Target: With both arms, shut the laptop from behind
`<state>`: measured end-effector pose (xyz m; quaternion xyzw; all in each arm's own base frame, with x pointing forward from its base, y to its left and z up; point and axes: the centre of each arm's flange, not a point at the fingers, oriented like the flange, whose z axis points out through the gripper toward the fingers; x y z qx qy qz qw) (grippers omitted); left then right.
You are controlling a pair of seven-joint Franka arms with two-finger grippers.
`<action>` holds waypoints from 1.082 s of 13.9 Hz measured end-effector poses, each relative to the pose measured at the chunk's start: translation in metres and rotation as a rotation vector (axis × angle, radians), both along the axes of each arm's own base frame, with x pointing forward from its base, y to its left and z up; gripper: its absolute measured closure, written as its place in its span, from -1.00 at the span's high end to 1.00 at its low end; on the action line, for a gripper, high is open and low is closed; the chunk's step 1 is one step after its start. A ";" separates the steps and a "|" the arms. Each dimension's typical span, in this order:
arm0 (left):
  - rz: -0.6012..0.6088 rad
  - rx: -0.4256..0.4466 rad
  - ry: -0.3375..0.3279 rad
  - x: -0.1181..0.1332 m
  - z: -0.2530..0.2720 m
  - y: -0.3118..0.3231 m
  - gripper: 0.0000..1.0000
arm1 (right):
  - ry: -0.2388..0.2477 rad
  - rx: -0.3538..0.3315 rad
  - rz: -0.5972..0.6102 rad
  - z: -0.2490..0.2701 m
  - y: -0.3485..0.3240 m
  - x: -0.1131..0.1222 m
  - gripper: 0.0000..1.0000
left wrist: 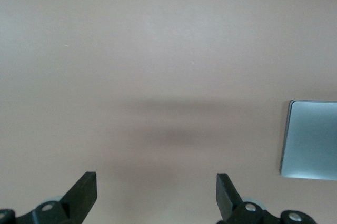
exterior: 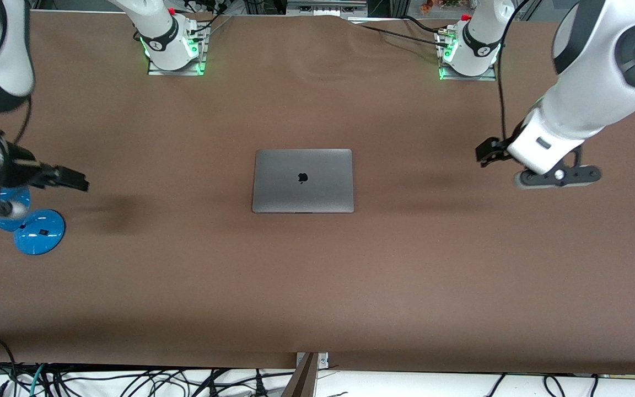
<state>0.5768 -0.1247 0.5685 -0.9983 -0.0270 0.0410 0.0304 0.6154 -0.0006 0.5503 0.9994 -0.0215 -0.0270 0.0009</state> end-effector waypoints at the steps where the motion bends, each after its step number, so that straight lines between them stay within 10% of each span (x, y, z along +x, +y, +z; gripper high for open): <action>1: -0.012 0.002 -0.014 -0.006 0.014 0.012 1.00 | -0.011 -0.007 0.013 0.016 -0.001 -0.016 1.00; 7: -0.036 0.001 -0.067 -0.027 0.073 0.034 1.00 | 0.005 0.014 -0.044 0.058 -0.043 -0.101 1.00; 15: 0.054 -0.028 -0.003 -0.029 0.063 0.094 1.00 | 0.038 0.004 -0.020 0.041 -0.023 -0.102 1.00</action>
